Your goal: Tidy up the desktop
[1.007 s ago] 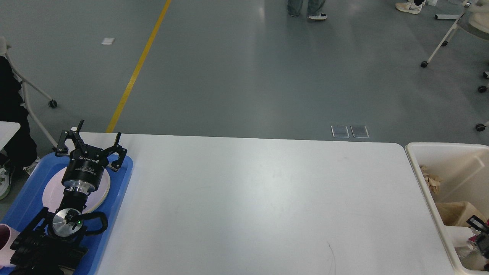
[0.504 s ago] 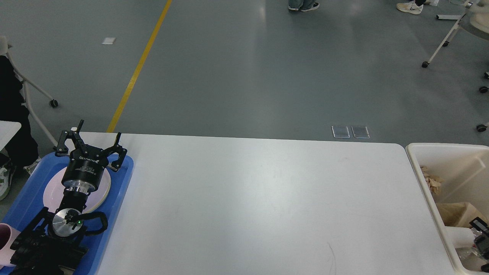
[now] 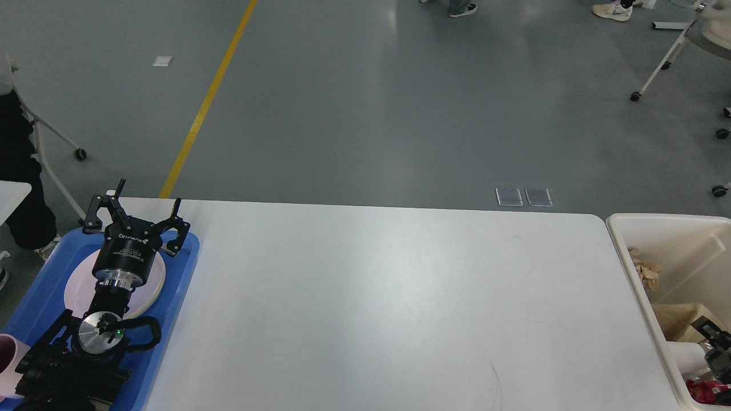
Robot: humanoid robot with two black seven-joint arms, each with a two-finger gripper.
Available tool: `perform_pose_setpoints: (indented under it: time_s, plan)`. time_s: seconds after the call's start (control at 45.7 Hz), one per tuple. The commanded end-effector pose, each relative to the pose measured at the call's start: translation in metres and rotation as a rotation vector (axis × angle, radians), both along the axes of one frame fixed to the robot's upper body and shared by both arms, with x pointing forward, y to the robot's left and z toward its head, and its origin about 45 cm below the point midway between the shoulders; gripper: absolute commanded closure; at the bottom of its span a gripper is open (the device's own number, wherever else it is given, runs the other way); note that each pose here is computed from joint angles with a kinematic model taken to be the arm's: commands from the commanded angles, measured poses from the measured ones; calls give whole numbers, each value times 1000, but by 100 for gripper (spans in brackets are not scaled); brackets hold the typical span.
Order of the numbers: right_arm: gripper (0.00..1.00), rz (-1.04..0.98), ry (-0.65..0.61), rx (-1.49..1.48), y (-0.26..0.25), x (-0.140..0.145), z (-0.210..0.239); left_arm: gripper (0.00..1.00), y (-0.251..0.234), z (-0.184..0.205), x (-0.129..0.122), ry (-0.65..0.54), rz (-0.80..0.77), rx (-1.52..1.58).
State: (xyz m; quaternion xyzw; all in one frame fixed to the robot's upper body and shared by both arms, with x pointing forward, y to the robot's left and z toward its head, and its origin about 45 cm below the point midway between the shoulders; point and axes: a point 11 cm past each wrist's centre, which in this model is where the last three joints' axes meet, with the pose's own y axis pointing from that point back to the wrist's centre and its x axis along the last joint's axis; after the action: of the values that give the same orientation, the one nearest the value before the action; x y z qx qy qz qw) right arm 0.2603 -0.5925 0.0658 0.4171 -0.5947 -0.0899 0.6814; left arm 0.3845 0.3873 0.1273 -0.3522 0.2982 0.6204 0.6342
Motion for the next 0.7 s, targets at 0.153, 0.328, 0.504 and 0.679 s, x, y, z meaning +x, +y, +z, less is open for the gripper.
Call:
perform_pose_setpoints:
  time_s: [0.153, 0.328, 0.504, 0.679]
  plan:
    - [0, -208, -519, 397, 40, 116, 79, 4, 0, 0, 0, -1, 0, -1]
    - [0, -206, -736, 844, 100, 164, 133, 4, 0, 0, 0, 0, 1, -1]
    - [0, -266, -890, 1168, 143, 175, 147, 4, 0, 0, 0, 0, 1, -1]
    - [0, -243, -1064, 1221, 173, 164, 108, 4, 0, 0, 0, 1, 0, 0]
